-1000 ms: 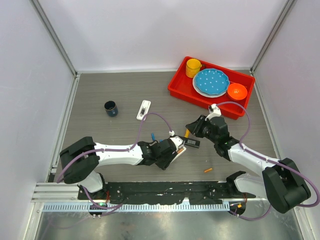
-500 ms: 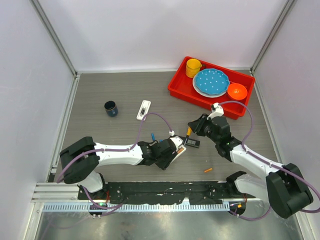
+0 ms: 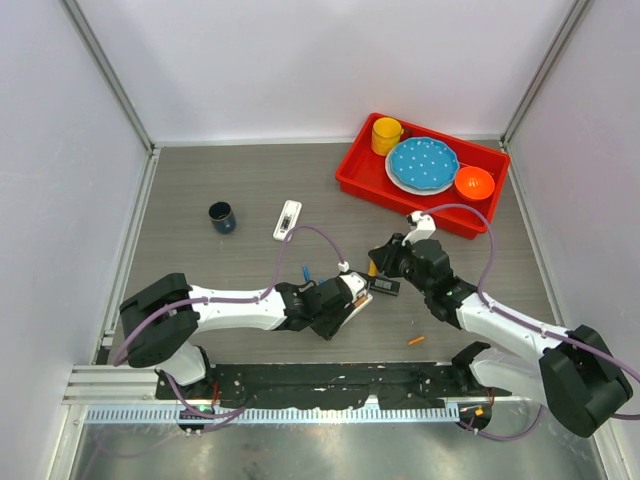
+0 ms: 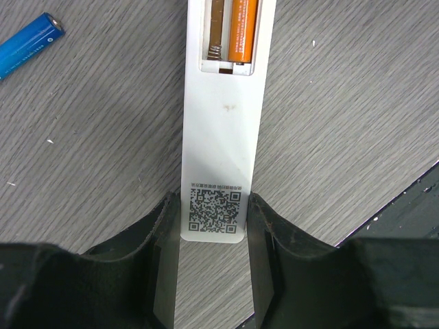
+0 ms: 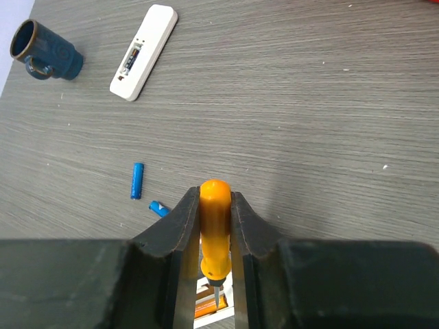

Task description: Unload the batteries from the remote control

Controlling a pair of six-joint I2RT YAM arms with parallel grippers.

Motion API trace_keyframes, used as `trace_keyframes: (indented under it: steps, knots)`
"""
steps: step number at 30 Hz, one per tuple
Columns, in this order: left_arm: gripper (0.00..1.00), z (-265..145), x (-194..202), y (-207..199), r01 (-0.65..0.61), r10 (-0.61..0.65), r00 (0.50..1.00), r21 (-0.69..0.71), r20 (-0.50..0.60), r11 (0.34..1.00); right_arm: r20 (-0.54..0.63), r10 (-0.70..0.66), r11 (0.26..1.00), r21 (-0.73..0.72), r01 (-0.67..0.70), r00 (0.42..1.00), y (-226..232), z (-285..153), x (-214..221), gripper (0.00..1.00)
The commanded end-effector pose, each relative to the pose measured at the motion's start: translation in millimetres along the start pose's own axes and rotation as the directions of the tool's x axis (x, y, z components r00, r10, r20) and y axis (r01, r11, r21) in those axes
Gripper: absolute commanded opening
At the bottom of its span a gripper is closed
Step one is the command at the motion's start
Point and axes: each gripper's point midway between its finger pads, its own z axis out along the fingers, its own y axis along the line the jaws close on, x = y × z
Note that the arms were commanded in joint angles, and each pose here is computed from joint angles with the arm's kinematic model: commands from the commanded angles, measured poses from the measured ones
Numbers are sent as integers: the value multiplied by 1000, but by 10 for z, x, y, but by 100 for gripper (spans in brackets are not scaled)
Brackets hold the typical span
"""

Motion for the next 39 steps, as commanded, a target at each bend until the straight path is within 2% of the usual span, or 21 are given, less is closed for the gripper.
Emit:
trace_keyframes:
  steps: [1, 14, 39]
  knots:
    - [25, 42, 165, 21, -8, 7, 998, -7, -61, 1000, 104, -59, 998, -1, 59, 993, 182, 5, -303, 1]
    - [25, 55, 174, 11, -9, 9, 998, -2, -68, 1000, 103, -82, 996, 51, 77, 991, 96, 30, -276, 1]
    - [25, 75, 189, 17, -11, 10, 997, -7, -76, 1000, 34, -80, 996, 27, 79, 996, 80, 74, -3, 1]
